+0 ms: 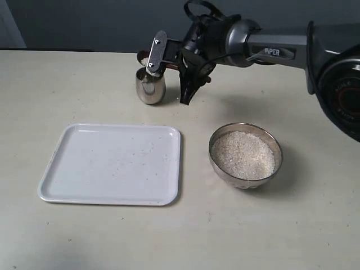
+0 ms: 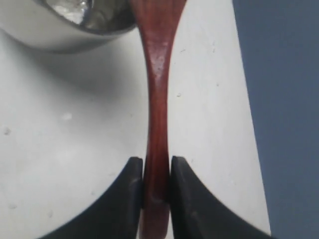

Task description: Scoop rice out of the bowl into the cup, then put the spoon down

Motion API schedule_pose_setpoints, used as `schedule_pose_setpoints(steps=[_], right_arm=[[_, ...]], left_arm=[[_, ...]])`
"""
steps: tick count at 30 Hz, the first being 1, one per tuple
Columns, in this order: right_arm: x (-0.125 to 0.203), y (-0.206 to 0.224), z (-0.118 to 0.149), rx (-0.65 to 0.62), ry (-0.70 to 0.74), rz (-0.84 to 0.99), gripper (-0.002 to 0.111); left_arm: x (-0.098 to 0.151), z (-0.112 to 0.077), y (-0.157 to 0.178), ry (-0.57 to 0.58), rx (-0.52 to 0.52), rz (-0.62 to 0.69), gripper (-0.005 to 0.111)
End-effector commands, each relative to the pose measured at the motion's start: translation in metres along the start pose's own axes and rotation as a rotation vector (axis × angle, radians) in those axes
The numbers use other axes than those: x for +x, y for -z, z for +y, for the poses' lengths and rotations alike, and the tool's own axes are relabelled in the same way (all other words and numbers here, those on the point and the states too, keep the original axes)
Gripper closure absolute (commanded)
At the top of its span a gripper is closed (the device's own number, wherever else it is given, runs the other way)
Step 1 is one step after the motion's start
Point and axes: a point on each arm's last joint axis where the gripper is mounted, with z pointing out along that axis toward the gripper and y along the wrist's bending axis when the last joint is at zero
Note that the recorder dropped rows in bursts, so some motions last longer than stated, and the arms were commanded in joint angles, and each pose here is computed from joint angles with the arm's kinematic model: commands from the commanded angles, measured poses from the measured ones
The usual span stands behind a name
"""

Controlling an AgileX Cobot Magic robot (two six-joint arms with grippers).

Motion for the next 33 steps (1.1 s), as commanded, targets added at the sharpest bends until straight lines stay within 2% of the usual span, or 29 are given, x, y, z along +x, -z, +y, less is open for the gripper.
schedule_pose_setpoints(steps=[1,12,33], right_arm=[[0.002,-0.005,0.002,-0.006,0.007,0.001,0.109],[-0.004,-0.005,-0.001,0.023,0.024,-0.065,0.109],[-0.001,-0.017,0.005,0.044,0.077,-0.040,0.109]], left_arm=[[-0.003,0.000,0.001,0.000,0.004,-0.023,0.106],[-0.003,0.000,0.001,0.001,0.004,-0.023,0.106],[-0.003,0.000,0.001,0.001,0.004,-0.023,0.106]])
